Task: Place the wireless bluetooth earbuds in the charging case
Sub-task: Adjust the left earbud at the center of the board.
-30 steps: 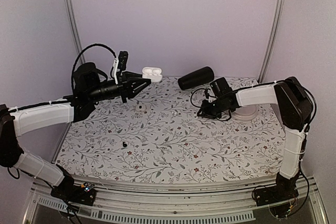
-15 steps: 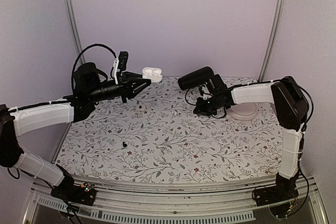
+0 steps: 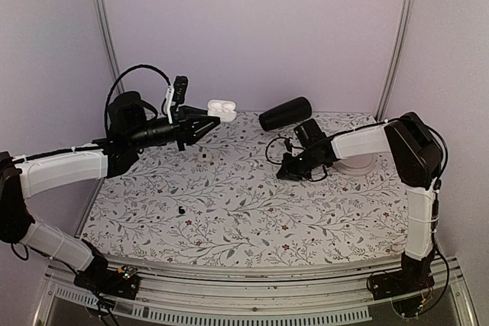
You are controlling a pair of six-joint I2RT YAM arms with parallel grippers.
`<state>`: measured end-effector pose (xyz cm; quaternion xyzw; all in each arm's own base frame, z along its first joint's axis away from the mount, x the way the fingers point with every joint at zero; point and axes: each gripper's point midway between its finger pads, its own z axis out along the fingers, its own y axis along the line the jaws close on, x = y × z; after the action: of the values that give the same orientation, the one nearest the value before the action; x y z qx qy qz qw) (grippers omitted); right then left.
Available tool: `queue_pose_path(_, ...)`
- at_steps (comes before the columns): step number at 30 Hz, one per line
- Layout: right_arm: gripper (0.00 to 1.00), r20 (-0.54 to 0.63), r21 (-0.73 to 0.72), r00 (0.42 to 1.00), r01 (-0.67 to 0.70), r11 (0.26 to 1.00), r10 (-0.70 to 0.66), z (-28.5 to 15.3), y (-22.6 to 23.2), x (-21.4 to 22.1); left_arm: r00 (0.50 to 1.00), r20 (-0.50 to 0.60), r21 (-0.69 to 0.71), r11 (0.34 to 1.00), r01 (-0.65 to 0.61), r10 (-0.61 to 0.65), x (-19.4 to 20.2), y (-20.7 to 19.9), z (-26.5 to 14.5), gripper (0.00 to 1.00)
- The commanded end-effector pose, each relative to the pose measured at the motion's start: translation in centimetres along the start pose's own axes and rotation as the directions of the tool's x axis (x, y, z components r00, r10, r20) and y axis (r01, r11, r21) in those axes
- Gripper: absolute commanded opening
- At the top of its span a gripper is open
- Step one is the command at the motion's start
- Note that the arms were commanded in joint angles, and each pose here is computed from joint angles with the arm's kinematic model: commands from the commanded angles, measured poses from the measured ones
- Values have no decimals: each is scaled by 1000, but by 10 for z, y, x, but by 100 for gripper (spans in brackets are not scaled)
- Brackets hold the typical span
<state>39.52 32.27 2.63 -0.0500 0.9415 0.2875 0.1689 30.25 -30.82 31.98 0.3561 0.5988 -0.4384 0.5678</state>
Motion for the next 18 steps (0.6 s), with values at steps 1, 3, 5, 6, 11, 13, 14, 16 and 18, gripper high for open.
queue_pose_path(1,10,8,7,999,-41,999,41,2,-22,-7,1000,18,-15,1000,-19,20,-10,5,-2,0)
queue_pose_path(3,10,24,24,998,-54,998,54,-1,-34,-13,1000,18,-15,1000,-19,19,-10,5,-2,0)
queue_pose_path(5,11,38,31,997,-71,997,70,-2,-44,-21,1000,17,-15,1000,-19,19,-9,5,-2,0)
queue_pose_path(6,11,47,33,996,-79,996,78,-2,-49,-25,1000,17,-15,1000,-20,20,-10,4,-2,0)
queue_pose_path(11,11,70,27,994,-86,996,84,0,-53,-44,1000,18,-15,1000,-21,21,-11,4,-2,0)
queue_pose_path(13,11,80,26,994,-77,997,74,-2,-49,-52,1000,18,-13,1000,-21,21,-11,4,-2,0)
queue_pose_path(14,11,86,27,994,-73,997,70,-3,-48,-55,1000,18,-15,1000,-20,21,-11,5,-2,0)
queue_pose_path(16,11,97,40,993,-68,997,64,-8,-48,-57,1000,18,-14,1000,-22,23,-12,4,-3,0)
queue_pose_path(18,11,116,58,992,-60,997,53,-15,-49,-59,1000,17,-17,1000,-22,22,-11,4,-3,0)
